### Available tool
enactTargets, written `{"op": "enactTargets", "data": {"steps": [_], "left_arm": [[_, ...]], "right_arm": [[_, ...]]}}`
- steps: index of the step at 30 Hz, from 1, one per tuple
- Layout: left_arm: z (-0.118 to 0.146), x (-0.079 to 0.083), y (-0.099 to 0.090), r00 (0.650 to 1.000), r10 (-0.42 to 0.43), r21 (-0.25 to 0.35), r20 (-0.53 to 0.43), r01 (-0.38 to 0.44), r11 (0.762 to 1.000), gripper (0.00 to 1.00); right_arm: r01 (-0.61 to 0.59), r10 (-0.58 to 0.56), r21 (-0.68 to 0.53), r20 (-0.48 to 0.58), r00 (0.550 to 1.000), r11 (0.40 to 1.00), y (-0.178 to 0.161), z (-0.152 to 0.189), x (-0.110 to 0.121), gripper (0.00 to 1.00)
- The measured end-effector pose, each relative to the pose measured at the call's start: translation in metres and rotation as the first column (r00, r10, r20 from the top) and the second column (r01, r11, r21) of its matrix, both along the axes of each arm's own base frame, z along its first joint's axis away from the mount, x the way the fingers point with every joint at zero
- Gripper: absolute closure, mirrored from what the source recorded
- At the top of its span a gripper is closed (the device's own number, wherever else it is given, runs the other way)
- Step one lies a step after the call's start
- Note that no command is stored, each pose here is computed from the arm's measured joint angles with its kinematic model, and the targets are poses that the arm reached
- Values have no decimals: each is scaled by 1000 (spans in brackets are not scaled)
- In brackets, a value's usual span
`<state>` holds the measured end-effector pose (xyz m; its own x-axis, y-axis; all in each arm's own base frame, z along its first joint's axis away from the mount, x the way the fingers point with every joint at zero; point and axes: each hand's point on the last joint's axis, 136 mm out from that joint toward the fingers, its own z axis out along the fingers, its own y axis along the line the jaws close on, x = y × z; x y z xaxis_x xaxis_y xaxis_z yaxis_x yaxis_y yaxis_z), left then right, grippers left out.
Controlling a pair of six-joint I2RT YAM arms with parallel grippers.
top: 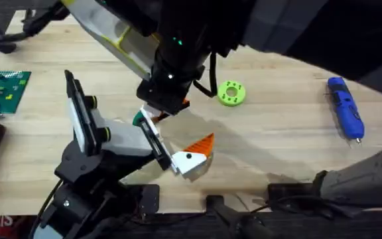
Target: Pick up the gripper from the table and insert it into the empty holder that is missing its gripper. Then pick up a screw, insert it into the mounting hole, and use the screwdriver to tighten it. Finally, clean up the table by picking up the vegetable and placing it into the bucket.
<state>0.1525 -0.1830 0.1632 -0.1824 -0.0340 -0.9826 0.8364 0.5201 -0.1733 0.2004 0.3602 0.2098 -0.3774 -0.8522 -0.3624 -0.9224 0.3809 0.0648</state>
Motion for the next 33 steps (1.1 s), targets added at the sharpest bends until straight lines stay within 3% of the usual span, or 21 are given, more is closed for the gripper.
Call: {"op": "enactTargets", "data": {"steps": [1, 3, 8, 9, 11, 12, 19, 27, 33], "left_arm": [[0, 0, 0, 1000, 0, 0, 0, 0, 1000, 14], [0, 0, 0, 1000, 2, 0, 0, -2, 1000, 14], [0, 0, 0, 1000, 2, -1, -1, -2, 1000, 15], [0, 0, 0, 1000, 2, -1, -1, -2, 1000, 14], [0, 0, 0, 1000, 2, -1, -1, -2, 1000, 14], [0, 0, 0, 1000, 2, 0, 0, -2, 1000, 14], [0, 0, 0, 1000, 1, 1, 4, -1, 1000, 14], [0, 0, 0, 1000, 1, 3, 7, -1, 1000, 15], [0, 0, 0, 1000, 1, 3, 7, -1, 1000, 14]], "right_arm": [[0, 0, 0, 0, 1000, 1000, 0, 0, 0, 953], [0, 0, -3, 0, 1000, 1000, -1, 0, 0, 771], [2, -2, -9, 12, 1000, 1000, -2, 0, 3, 420], [11, -11, -12, 15, 1000, 1000, -4, -1, 5, 331], [33, -33, -20, 36, 999, 999, -8, 0, 14, 62], [42, -42, -18, 38, 998, 999, -11, 1, 17, 25], [64, -64, 14, 25, 998, 998, -16, 11, 19, 8], [166, -171, 103, 44, 984, 981, -50, 50, 38, 8], [197, -203, 108, 43, 978, 974, -62, 55, 43, 8]]}}
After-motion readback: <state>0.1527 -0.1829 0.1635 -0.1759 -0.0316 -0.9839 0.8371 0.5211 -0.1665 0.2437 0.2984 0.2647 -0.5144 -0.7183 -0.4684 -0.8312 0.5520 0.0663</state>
